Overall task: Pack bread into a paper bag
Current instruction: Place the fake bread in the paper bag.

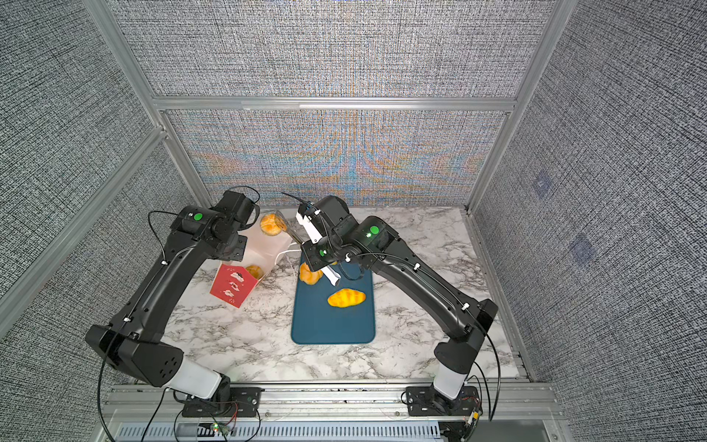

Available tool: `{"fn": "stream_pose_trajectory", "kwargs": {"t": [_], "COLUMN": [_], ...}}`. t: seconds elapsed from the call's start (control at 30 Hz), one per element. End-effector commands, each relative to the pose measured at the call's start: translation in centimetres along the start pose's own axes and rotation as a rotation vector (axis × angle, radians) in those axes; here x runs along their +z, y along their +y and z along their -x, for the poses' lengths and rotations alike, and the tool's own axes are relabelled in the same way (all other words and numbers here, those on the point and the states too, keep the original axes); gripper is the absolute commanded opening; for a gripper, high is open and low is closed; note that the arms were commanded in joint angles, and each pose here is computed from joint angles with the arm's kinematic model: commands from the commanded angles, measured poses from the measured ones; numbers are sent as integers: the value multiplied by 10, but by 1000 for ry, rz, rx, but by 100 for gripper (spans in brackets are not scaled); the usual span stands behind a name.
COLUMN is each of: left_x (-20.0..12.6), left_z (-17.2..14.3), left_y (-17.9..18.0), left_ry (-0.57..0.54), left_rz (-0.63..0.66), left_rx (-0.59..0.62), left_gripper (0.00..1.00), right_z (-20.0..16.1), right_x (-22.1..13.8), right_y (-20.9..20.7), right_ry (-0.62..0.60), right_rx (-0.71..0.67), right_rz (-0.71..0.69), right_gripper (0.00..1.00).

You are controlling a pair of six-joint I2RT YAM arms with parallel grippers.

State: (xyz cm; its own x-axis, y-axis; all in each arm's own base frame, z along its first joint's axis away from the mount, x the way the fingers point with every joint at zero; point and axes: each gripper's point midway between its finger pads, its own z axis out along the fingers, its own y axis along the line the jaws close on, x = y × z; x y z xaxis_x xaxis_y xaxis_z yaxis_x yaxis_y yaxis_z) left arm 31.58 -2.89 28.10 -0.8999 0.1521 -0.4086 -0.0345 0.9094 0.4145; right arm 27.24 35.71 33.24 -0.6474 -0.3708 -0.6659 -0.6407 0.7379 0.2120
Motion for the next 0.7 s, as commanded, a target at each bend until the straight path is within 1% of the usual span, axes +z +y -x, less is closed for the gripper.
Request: {"fn": "stream_pose_trajectory", "kwargs": {"t": [0.0, 0.17, 0.23, 0.67], "left_x": [-1, -1, 0, 0], "left_z": [2, 2, 2, 6], "left_y": [1, 0, 0, -2], "left_ry": [-15, -14, -14, -18], "left_rz": [-2, -1, -1, -8], "left_rx": [-9, -8, -7, -9], "left_gripper": [2, 2, 2, 2], "right_z": [7, 10, 11, 11], "right_x": [-1, 1, 1, -2], "right_y": [3, 4, 5, 3], "right_ry": [-21, -18, -18, -14], "right_rx": [-13, -20, -24, -32], "right_rz": [7, 10, 12, 1], "right_gripper": [7, 12, 16, 25]}}
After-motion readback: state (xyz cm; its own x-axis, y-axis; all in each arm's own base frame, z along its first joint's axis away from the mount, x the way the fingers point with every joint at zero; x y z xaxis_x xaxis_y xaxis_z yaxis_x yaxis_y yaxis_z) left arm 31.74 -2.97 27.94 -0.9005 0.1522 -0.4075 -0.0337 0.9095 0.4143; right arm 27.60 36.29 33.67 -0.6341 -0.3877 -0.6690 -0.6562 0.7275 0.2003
